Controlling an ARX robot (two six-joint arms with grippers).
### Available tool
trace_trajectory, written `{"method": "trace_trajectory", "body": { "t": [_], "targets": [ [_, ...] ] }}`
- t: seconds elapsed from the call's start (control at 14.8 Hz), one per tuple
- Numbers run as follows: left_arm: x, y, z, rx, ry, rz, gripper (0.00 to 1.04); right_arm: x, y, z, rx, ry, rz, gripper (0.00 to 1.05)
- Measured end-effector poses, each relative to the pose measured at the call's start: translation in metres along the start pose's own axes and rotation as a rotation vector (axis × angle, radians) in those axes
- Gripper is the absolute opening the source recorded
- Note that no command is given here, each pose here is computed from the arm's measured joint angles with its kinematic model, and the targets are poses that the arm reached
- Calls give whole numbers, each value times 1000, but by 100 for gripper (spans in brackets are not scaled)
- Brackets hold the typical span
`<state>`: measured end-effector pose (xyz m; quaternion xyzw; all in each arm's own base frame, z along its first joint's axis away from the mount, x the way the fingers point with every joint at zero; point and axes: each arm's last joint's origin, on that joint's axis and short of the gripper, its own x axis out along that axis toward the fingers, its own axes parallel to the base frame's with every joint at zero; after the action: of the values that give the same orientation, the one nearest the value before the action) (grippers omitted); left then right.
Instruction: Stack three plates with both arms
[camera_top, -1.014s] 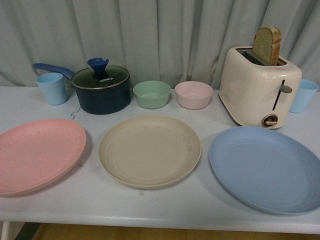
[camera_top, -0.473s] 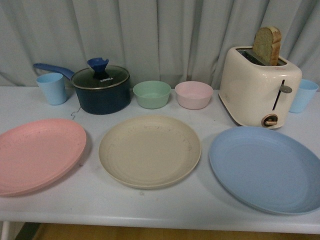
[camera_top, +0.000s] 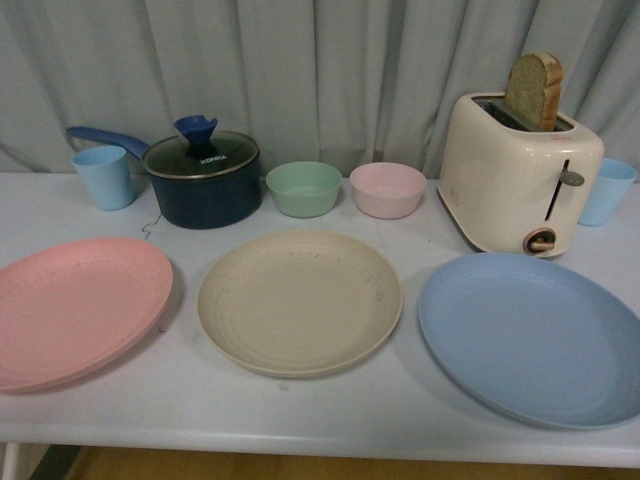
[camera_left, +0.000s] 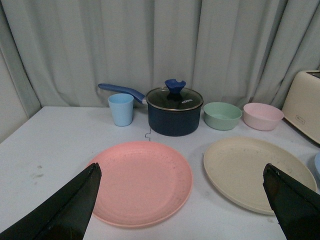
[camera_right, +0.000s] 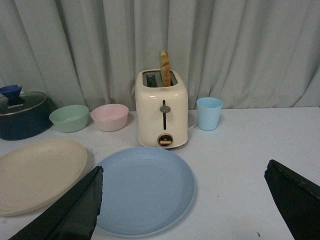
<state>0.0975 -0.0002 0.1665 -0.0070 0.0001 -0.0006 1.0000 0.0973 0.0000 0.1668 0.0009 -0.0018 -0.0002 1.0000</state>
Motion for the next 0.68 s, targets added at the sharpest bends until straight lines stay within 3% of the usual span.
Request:
{"method": "trace_trajectory", "body": {
  "t": [0.68],
  "targets": [
    [0, 0, -2, -8, 28, 12, 98, 0, 0, 0, 0, 0, 0, 98]
  ]
}}
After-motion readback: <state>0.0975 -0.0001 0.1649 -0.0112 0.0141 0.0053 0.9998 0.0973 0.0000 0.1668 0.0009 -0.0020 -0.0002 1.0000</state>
